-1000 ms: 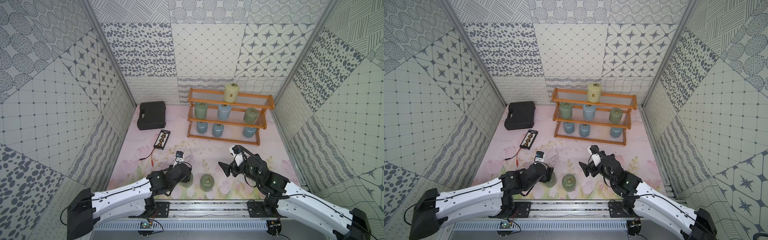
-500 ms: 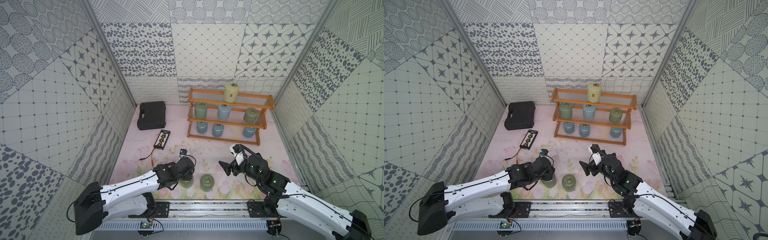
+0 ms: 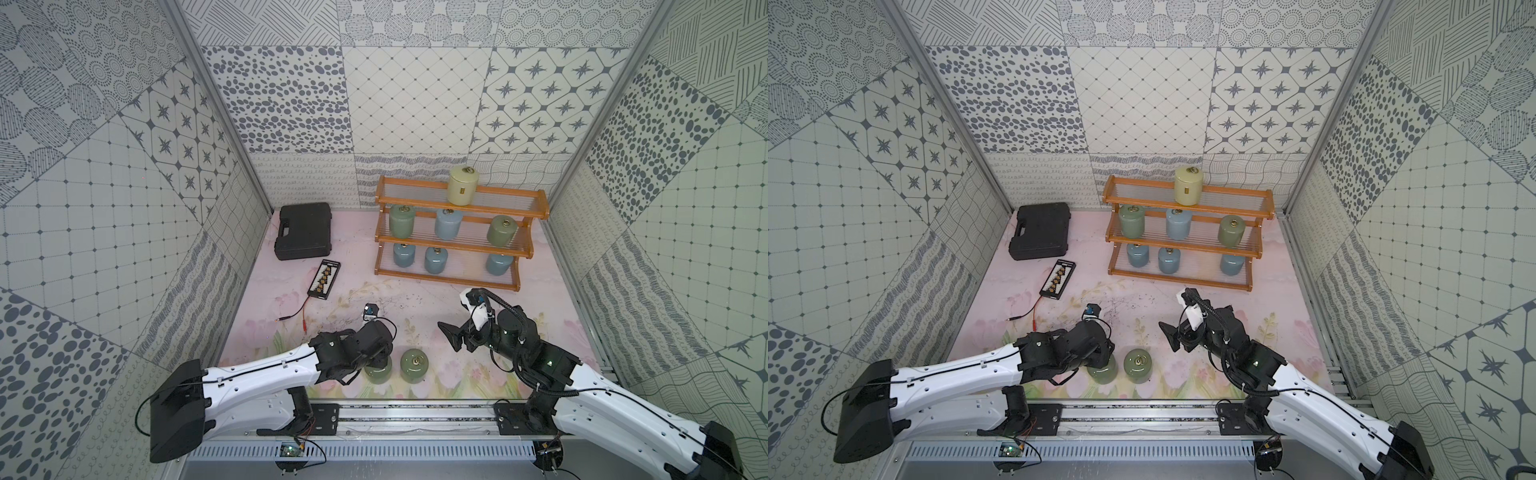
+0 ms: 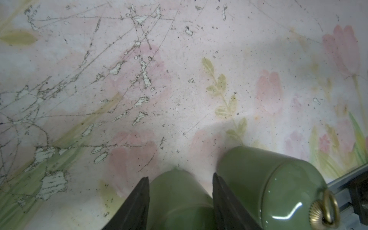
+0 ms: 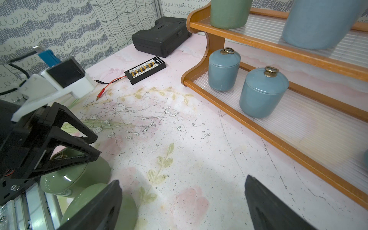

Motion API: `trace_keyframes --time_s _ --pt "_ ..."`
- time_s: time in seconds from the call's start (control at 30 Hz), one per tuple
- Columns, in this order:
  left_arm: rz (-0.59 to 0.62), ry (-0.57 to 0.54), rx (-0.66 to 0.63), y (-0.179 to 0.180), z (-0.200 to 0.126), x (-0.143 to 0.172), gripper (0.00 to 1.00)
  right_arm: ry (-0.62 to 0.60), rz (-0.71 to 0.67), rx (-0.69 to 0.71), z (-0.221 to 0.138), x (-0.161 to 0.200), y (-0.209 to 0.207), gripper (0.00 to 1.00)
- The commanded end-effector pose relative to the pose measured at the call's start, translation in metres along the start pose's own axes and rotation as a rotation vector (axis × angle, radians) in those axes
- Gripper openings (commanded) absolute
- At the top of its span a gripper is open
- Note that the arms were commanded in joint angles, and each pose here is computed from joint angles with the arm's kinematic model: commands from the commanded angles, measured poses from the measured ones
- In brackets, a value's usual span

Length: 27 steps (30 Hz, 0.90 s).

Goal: Remove the tea canisters from the shelf
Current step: Place the tea canister at the center of the board.

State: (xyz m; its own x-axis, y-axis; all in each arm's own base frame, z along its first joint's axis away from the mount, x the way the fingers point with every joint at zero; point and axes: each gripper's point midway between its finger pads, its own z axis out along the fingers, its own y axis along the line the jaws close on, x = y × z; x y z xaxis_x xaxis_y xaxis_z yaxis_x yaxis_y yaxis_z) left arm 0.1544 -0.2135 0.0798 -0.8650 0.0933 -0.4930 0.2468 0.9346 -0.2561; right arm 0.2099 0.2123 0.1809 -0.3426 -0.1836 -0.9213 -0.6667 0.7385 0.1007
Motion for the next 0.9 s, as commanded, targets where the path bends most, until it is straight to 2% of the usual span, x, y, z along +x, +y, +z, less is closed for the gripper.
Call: trace_keyframes --time_s 0.0,0.1,0.23,0.47,0.63,0.87 --pt "0.014 0.124 -0.070 0.018 -0.002 0.030 0.57 -0.052 -0.003 -0.006 -0.003 -0.012 0.001 1.00" --pt "0.017 0.091 -0.080 0.020 -0.007 0.024 0.60 -0.055 -0.005 -0.002 -0.004 -0.014 0.000 1.00" --pt "0.035 0.021 -0.076 0.020 -0.017 0.008 0.69 -0.057 0.002 0.011 -0.006 -0.016 -0.003 1.00" --pt "0.054 -0.061 -0.016 0.012 -0.026 -0.030 0.78 -0.081 0.001 0.051 -0.009 -0.042 -0.012 1.00" --pt "0.077 -0.118 0.003 0.010 -0.029 -0.064 0.83 -0.109 0.027 0.083 -0.009 -0.078 -0.030 1.00" --pt "0.132 -0.226 0.130 -0.006 -0.029 -0.115 0.87 -0.173 0.083 0.122 -0.006 -0.144 -0.066 1.00"
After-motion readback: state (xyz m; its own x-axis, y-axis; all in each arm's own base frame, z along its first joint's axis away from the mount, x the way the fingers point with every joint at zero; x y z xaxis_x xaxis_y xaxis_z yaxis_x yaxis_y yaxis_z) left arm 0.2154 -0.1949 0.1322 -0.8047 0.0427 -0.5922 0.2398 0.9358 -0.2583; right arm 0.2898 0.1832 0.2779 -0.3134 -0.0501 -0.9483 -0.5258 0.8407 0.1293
